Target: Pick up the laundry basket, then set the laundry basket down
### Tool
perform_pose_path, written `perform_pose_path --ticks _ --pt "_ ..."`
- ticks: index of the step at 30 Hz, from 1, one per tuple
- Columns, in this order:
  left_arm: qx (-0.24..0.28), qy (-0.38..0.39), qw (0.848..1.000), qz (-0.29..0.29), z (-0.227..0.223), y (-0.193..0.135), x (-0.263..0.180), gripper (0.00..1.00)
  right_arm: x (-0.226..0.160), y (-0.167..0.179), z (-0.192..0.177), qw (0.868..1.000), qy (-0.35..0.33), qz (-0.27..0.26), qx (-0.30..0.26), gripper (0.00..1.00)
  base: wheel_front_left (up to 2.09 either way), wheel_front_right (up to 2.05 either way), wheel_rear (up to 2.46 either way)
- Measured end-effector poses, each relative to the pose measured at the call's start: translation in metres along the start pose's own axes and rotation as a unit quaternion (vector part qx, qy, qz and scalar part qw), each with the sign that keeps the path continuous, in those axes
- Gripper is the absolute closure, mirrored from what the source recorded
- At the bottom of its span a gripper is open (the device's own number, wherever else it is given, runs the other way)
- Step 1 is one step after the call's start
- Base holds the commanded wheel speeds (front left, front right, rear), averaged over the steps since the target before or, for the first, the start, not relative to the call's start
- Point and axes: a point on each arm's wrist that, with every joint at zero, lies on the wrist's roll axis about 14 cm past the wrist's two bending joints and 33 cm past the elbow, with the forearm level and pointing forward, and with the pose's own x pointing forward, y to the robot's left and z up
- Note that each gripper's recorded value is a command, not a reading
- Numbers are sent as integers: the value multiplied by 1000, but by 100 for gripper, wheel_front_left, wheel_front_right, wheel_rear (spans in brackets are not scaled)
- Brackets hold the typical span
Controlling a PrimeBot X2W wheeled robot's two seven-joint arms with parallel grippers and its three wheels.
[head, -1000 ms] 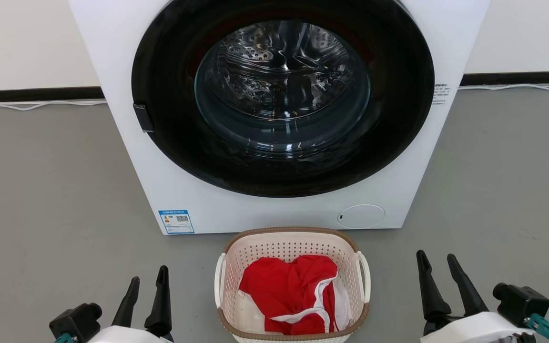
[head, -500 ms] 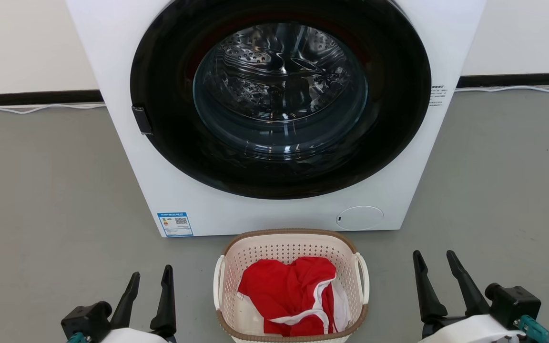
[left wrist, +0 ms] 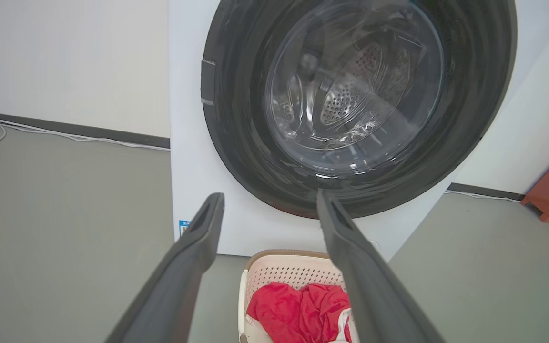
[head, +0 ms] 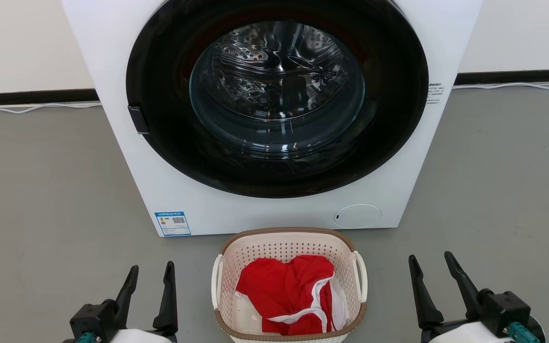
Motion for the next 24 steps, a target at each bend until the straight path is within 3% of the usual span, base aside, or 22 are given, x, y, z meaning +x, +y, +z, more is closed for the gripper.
perform_pose_path --ticks 6,24 --pt "26 1 1000 -6 -3 -1 -3 0 -1 1 1 1000 -4 6 -28 0 0 0 0" --pt "20 11 1000 -2 -9 1 -2 0 1 -3 -5 1000 6 -1 -20 0 0 0 0"
